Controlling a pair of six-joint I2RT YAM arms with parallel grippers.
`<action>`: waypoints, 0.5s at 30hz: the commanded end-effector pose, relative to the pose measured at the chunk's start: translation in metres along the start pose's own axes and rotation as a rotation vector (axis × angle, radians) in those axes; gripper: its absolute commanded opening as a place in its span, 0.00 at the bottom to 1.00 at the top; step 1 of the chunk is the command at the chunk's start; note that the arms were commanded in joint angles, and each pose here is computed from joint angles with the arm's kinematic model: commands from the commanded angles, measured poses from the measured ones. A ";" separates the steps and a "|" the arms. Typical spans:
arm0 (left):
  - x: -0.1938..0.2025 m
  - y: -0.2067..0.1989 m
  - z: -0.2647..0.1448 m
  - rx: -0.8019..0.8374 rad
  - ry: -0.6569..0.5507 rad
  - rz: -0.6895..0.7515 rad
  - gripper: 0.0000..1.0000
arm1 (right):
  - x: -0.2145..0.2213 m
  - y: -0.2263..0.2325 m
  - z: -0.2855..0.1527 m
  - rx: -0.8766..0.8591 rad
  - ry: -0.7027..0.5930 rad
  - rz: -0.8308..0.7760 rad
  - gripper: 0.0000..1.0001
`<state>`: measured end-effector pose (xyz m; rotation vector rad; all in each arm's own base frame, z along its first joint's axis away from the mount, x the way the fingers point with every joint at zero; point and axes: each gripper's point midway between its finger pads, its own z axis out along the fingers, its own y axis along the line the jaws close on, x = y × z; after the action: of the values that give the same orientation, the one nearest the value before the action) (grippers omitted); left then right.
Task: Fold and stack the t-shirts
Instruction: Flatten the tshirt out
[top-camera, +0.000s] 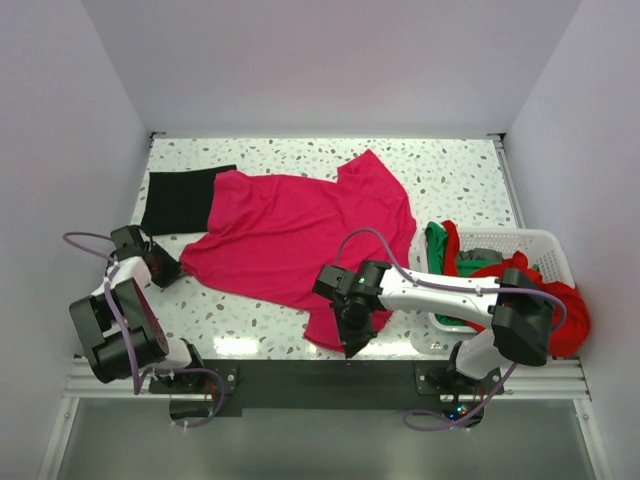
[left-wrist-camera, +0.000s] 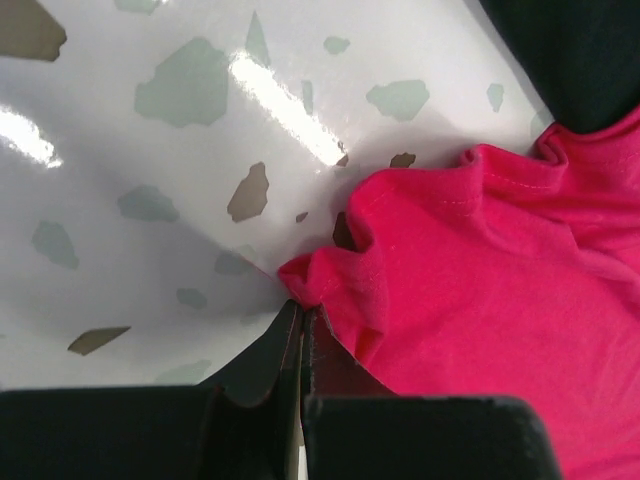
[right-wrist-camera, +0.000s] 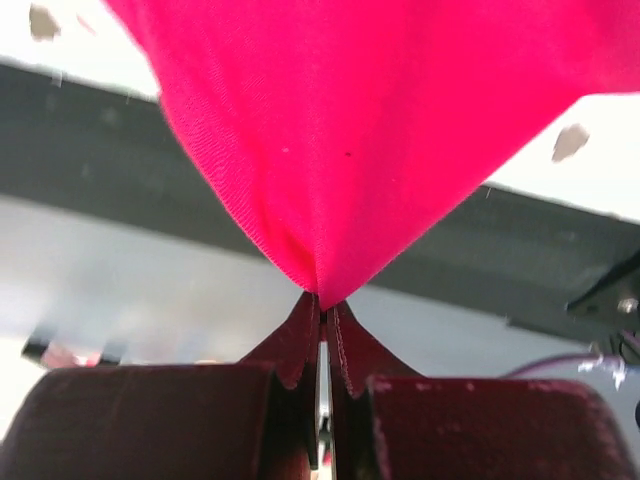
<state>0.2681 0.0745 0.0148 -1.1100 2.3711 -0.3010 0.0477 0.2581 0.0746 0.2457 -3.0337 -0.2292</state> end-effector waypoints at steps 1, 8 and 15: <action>-0.001 -0.001 -0.014 0.001 -0.031 -0.021 0.00 | 0.028 -0.002 -0.024 -0.013 0.110 -0.032 0.00; 0.007 -0.005 -0.039 0.015 -0.085 -0.084 0.00 | 0.048 -0.007 -0.043 -0.023 0.200 -0.093 0.00; 0.007 -0.009 -0.070 0.015 -0.144 -0.131 0.00 | 0.062 -0.027 -0.053 -0.017 0.215 -0.118 0.00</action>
<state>0.2426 0.0629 0.0695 -1.1616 2.1883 -0.2859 0.0110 0.2291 0.1072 0.3808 -2.8580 -0.1897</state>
